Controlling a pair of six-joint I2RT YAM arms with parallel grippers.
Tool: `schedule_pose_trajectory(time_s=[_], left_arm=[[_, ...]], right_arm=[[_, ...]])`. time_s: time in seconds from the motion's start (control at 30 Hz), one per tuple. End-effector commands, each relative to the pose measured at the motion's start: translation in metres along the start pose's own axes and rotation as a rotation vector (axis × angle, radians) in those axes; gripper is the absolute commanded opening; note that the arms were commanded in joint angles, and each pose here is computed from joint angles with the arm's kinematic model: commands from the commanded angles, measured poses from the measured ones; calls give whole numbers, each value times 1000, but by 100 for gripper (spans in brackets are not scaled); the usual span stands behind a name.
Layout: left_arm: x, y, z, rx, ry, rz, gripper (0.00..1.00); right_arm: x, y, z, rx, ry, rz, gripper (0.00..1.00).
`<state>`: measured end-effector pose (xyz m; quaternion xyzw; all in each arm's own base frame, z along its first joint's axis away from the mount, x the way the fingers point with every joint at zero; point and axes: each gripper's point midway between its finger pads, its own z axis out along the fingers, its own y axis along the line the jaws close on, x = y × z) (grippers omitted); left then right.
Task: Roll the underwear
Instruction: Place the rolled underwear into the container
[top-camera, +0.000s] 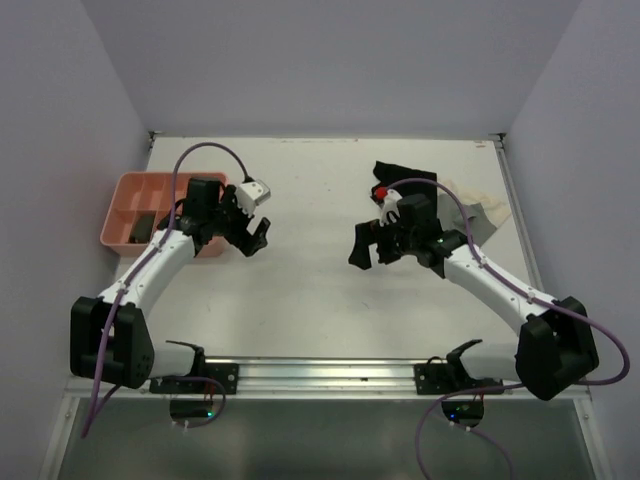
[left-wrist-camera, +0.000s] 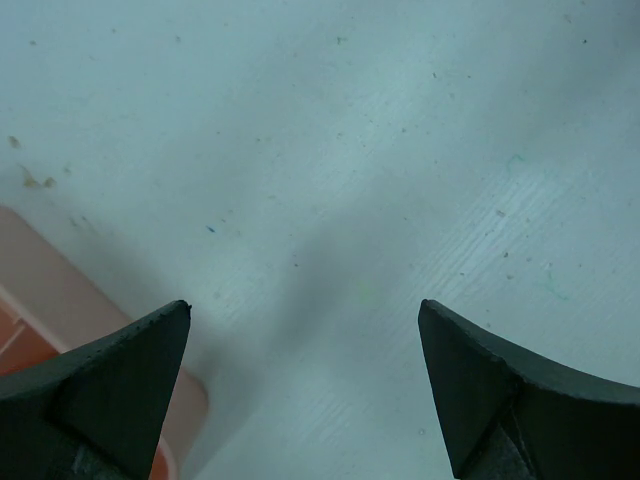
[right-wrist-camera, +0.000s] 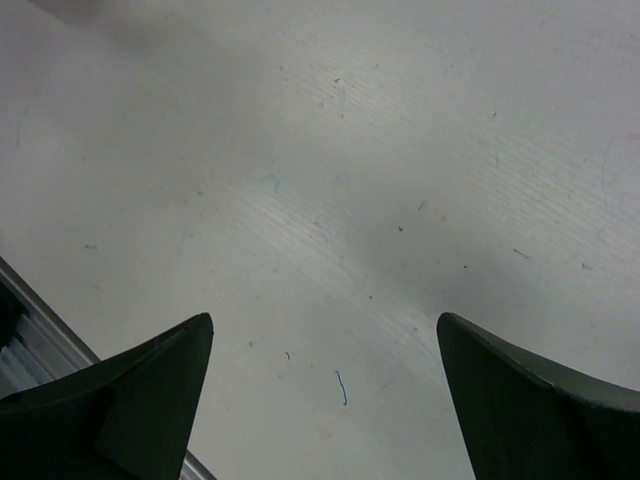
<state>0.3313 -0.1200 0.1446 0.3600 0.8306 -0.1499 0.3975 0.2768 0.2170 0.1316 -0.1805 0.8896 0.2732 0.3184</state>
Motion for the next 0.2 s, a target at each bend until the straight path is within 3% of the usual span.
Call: schedule_pose_trajectory(time_s=[0.0,0.17], left_arm=[[-11,-5,13,10,-69,-25,100],[-4,-12,15,31,-64,-27,100]], right_arm=[[24,-12,-5,59,25,31,99],[33,-12,-7,56,23,30,99]])
